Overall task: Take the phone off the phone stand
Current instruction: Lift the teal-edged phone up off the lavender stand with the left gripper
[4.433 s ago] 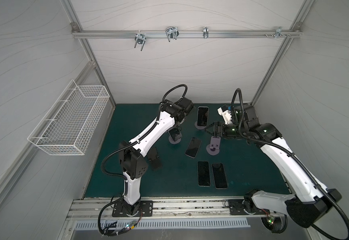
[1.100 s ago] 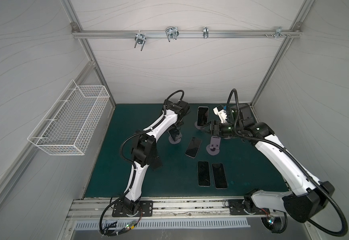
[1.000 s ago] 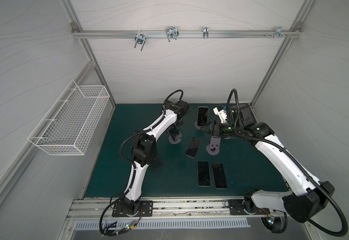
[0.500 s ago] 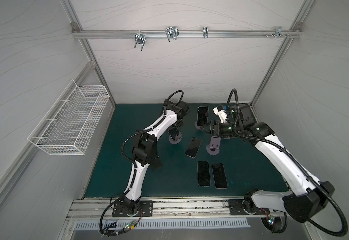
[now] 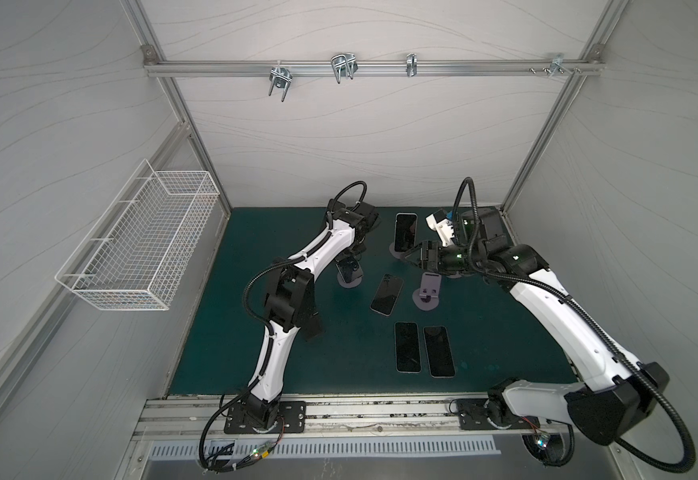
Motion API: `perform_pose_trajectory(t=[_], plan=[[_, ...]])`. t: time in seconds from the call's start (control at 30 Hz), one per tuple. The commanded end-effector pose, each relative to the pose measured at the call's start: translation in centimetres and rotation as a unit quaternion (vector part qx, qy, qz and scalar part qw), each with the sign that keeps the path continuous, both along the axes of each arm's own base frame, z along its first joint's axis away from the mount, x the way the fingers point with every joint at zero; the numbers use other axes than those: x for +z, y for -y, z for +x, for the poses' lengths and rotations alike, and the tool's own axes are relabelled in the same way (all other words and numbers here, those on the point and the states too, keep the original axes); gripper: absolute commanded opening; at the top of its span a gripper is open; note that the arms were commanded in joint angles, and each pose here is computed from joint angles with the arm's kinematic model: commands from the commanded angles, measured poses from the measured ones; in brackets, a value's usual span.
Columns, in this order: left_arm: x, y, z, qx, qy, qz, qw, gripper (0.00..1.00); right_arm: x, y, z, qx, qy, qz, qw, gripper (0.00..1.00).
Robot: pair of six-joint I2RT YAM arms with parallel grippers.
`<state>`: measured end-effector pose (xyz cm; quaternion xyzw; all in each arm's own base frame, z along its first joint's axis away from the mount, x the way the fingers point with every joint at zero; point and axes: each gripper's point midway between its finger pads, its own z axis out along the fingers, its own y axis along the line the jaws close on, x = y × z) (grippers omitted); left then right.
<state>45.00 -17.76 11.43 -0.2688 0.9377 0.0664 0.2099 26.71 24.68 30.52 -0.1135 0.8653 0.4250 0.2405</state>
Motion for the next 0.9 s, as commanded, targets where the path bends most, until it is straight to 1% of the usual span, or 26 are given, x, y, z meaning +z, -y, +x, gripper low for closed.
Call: perform_pose_trajectory(t=[0.0,0.3,0.47,0.87], plan=[[-0.8,-0.6,-0.5,0.010,-0.018,0.010,1.000,0.73,-0.1,0.0,0.1,0.002,-0.004,0.005,1.000,0.77],[0.3,-0.5,-0.3,0.003,-0.006,0.005,1.000,0.71,0.0,-0.1,0.1,0.002,-0.006,0.004,1.000,0.77],[0.7,-0.7,-0.5,0.005,-0.003,0.002,1.000,0.68,0.0,-0.3,0.0,0.007,-0.011,0.005,1.000,0.76],[3.1,-1.2,-0.8,0.009,0.023,-0.008,1.000,0.65,0.2,-1.1,-1.2,0.021,-0.013,-0.004,1.000,0.76]])
